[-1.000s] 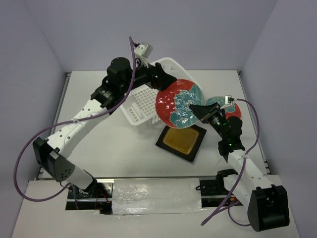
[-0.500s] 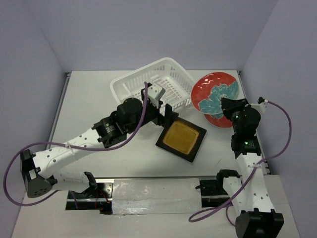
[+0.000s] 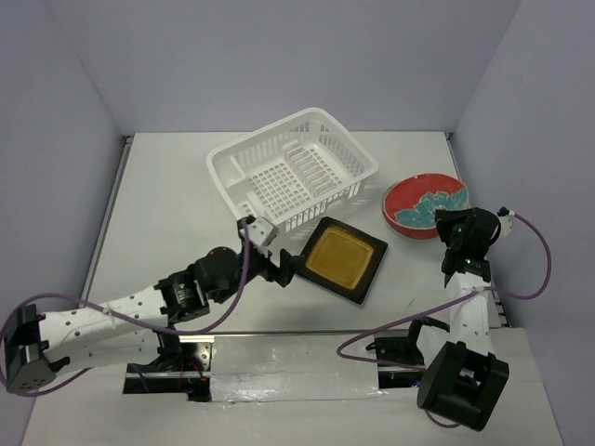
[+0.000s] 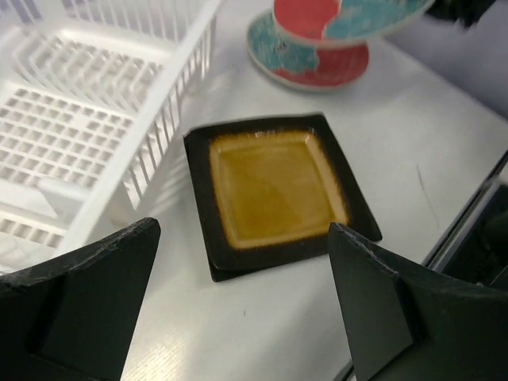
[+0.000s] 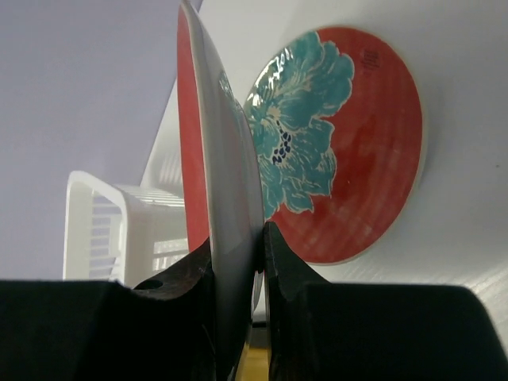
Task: Unload the plates from the dish rack
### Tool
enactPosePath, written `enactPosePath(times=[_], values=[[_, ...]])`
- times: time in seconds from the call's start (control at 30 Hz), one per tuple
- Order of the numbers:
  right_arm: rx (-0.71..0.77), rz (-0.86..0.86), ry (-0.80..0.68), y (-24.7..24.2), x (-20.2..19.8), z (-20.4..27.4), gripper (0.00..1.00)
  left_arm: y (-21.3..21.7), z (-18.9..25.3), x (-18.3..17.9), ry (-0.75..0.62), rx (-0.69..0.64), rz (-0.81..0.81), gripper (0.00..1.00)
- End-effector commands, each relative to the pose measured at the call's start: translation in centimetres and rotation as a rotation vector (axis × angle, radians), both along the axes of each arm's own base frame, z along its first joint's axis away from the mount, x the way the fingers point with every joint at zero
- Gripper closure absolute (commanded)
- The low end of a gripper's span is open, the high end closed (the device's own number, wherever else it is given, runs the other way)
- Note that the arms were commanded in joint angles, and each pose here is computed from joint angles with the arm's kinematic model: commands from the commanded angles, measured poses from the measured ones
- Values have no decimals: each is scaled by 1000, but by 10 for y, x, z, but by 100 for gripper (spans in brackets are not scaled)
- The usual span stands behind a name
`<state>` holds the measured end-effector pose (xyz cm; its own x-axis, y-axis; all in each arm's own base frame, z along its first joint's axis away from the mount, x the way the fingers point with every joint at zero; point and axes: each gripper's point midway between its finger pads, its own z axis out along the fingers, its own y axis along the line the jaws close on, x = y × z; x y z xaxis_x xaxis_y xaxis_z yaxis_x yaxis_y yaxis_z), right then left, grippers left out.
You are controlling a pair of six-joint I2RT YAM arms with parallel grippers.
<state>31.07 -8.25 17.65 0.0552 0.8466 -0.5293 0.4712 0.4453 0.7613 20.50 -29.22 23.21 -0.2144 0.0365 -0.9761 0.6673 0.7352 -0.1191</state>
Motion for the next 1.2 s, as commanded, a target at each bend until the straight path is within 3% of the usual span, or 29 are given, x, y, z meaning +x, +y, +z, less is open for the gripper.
enactPosePath(times=[0.0,0.17,0.3,0.43,0.6,1.17], values=[[-32,30,-279,-4,24,60,100,19,37,6,-102,-179,89,1],[-39,87,-355,-4,31,60,100,35,28,13,-132,-117,159,0],[12,142,-332,1,45,41,100,33,24,19,-105,-91,193,1],[-15,161,-361,1,49,37,100,32,30,13,-106,-131,160,0],[1,139,-292,-5,53,21,100,39,36,8,-116,-179,159,0],[79,166,-223,-6,66,-33,100,42,41,5,-122,-203,149,1]])
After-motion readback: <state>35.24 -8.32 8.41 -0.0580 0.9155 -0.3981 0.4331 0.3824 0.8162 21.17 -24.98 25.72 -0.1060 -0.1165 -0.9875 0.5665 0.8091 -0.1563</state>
